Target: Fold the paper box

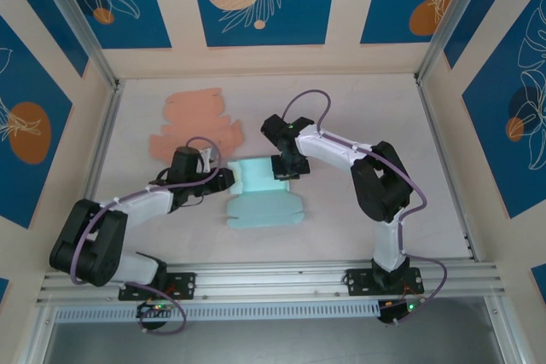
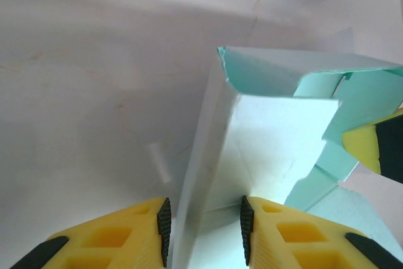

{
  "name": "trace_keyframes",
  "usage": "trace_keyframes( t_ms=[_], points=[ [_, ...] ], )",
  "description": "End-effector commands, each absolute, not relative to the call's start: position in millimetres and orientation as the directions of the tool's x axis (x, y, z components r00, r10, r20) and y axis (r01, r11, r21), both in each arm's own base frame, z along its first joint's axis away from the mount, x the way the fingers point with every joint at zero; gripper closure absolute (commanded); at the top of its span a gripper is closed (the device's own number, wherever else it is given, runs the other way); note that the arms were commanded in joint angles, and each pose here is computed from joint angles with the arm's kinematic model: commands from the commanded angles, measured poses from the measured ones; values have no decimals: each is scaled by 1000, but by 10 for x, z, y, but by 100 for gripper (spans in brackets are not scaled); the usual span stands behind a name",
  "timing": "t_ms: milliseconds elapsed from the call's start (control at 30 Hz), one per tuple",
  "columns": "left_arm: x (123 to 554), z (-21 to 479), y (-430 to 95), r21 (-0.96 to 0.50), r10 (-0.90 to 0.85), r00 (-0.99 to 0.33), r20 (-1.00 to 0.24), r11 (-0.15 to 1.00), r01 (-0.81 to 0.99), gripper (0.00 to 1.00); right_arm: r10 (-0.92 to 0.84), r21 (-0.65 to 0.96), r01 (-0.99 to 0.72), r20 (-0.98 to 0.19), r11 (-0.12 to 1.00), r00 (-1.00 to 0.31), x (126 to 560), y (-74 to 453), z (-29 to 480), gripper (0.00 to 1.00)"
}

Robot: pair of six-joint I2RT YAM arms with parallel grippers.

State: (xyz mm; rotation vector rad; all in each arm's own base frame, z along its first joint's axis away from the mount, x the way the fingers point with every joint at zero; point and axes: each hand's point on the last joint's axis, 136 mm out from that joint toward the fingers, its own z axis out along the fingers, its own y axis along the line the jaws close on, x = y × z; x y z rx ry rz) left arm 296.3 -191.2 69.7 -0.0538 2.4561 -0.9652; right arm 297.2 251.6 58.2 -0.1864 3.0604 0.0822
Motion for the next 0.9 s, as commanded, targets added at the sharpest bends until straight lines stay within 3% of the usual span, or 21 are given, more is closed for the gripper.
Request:
trace_keyframes(
  t_ms=[0, 200, 367, 667, 867],
  points=[
    [2980, 793, -2073, -657, -177, -870, -460, 728, 198, 64, -153, 67, -157, -61, 985, -986, 2939, 2620, 547, 100],
    [2999, 733, -2105, -614, -146, -870, -471, 763, 204, 57, -164, 39, -168, -74, 985, -984, 2934, 2621, 560, 100],
    [3019, 573, -2048, -537, -125, -873, -472, 825, 173, 58, -170, 3, -171, -103, 985, -980, 2916, 2638, 602, 100],
    [3067, 388, -1806, -259, -27, -829, -559, 955, 143, 70, -134, -96, -115, -226, 989, -965, 2869, 2636, 769, 100],
    [3077, 432, -1629, -90, 40, -802, -596, 989, 116, 87, -78, -147, -36, -290, 988, -954, 2824, 2547, 860, 100]
  ],
)
